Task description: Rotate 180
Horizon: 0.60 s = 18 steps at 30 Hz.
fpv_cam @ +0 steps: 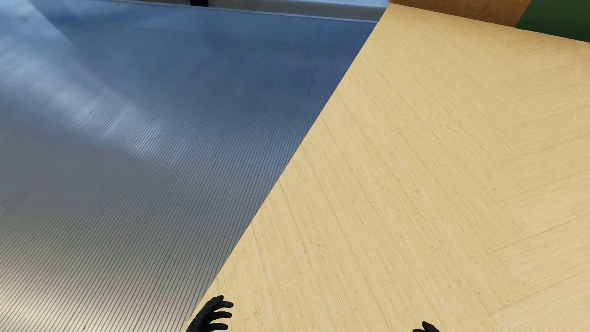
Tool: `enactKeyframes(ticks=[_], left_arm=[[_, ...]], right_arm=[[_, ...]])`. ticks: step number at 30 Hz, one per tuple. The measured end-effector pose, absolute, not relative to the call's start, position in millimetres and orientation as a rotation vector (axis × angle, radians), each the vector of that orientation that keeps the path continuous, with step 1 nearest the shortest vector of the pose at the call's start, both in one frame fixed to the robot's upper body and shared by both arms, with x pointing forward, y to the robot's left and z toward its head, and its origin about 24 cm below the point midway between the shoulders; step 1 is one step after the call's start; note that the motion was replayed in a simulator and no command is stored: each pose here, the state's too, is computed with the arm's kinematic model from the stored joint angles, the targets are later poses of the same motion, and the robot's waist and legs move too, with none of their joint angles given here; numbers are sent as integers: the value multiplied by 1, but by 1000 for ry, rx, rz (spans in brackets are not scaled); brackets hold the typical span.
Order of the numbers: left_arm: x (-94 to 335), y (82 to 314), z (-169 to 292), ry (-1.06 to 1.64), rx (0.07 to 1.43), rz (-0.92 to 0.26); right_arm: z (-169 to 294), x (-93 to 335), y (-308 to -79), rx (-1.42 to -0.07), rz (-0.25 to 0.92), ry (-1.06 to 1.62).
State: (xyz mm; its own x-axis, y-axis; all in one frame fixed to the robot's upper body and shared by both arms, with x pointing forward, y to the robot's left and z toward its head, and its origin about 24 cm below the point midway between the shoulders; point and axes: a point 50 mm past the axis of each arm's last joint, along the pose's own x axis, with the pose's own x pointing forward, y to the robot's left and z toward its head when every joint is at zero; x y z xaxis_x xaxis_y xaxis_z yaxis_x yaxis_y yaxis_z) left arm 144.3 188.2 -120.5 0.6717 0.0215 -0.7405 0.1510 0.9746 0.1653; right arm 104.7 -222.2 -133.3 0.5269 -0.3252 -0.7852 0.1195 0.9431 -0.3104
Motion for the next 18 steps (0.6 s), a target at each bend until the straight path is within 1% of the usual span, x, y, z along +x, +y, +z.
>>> enactKeyframes(ticks=[1,2,3,4,5,6,7,8,10,11,13,14,15,16,17,18], left_arm=[[156,179,-114,784,203,-74],[154,177,-115,783,200,-84],[145,197,-116,807,190,-38],[136,214,-116,827,194,-15],[123,225,-120,869,175,14],[121,226,-123,898,201,-17],[121,222,-123,895,202,-19],[116,211,-125,900,184,-24],[144,186,-118,813,175,-53],[157,182,-113,773,192,-58],[167,181,-107,711,197,-55],[157,192,-111,732,213,-46],[142,205,-115,769,211,-20],[127,213,-120,815,210,-11],[126,209,-120,819,205,-28],[132,200,-120,813,215,-57]], right_arm=[[-135,93,-239,-260,-284,1017],[-137,83,-247,-294,-280,1046],[-135,84,-246,-309,-273,1031],[-135,87,-239,-316,-254,1021],[-135,94,-227,-309,-230,1014],[-137,95,-211,-268,-212,1019],[-137,104,-198,-242,-172,1026],[-136,111,-199,-226,-151,1024],[-137,101,-218,-195,-177,1030],[-136,98,-220,-207,-163,1023],[-138,80,-237,-241,-221,1062],[-138,78,-240,-272,-236,1077],[-139,82,-231,-281,-235,1074],[-138,87,-221,-275,-237,1057],[-137,92,-215,-277,-234,1043],[-137,95,-210,-230,-259,1034]])
